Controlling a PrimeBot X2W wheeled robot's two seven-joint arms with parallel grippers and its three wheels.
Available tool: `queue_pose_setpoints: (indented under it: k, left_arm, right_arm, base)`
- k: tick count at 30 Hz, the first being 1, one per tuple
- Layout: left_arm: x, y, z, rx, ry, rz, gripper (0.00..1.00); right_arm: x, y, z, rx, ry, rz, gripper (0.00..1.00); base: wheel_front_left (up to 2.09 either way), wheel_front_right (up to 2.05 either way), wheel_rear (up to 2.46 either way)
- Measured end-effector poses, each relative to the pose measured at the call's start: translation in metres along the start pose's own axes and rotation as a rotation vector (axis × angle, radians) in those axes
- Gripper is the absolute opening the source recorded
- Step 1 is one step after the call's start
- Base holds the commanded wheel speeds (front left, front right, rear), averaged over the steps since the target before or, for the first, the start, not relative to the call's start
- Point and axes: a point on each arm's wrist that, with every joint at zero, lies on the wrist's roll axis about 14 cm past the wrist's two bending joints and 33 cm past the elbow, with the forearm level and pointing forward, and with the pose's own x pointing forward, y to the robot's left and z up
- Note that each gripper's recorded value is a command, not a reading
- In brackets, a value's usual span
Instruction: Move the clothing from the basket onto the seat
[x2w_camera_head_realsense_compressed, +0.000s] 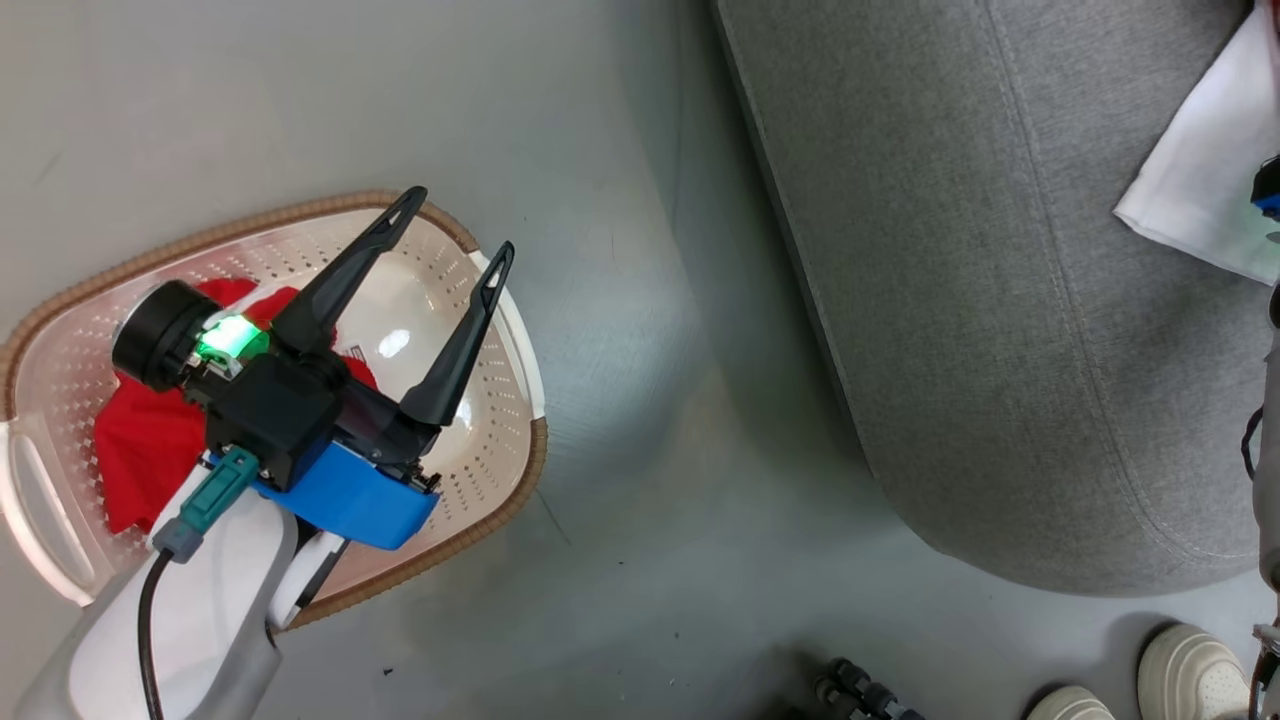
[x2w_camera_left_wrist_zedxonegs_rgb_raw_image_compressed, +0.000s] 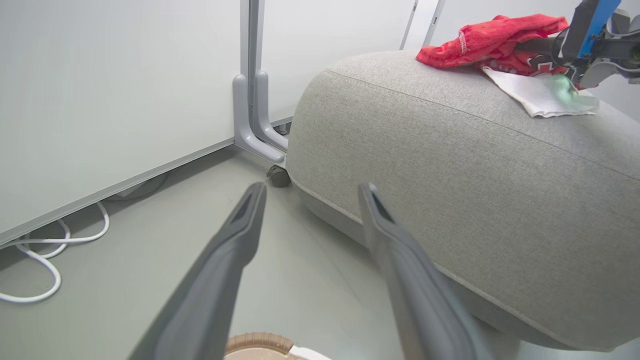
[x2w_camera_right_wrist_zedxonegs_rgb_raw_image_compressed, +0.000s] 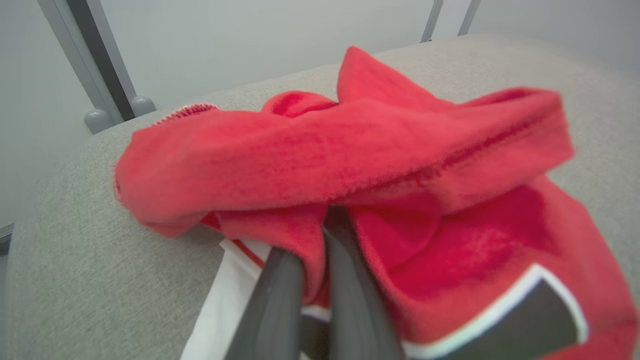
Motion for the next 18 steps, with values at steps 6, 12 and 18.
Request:
queue_pose_setpoints:
  k: [6, 12, 18]
  left_arm:
    - [0.003, -0.01, 0.025, -0.003, -0.041, 0.011, 1.0]
    - [-0.009, -0.024, 0.053, -0.03, -0.068, 0.075, 1.0]
    - [-0.044, -0.032, 0.075, -0.037, -0.074, 0.193, 1.0]
  right_arm:
    - [-0.011, -0.002, 0.016, -0.013, -0.03, 0.022, 1.0]
    - [-0.038, -0.007, 0.034, -0.056, -0.068, 0.076, 1.0]
    - [-0.077, 0.01, 0.051, -0.061, -0.122, 0.188, 1.0]
  base:
    - [0.0, 0.0, 0.0]
    - [0.0, 0.0, 0.0]
    - [0.0, 0.0, 0.0]
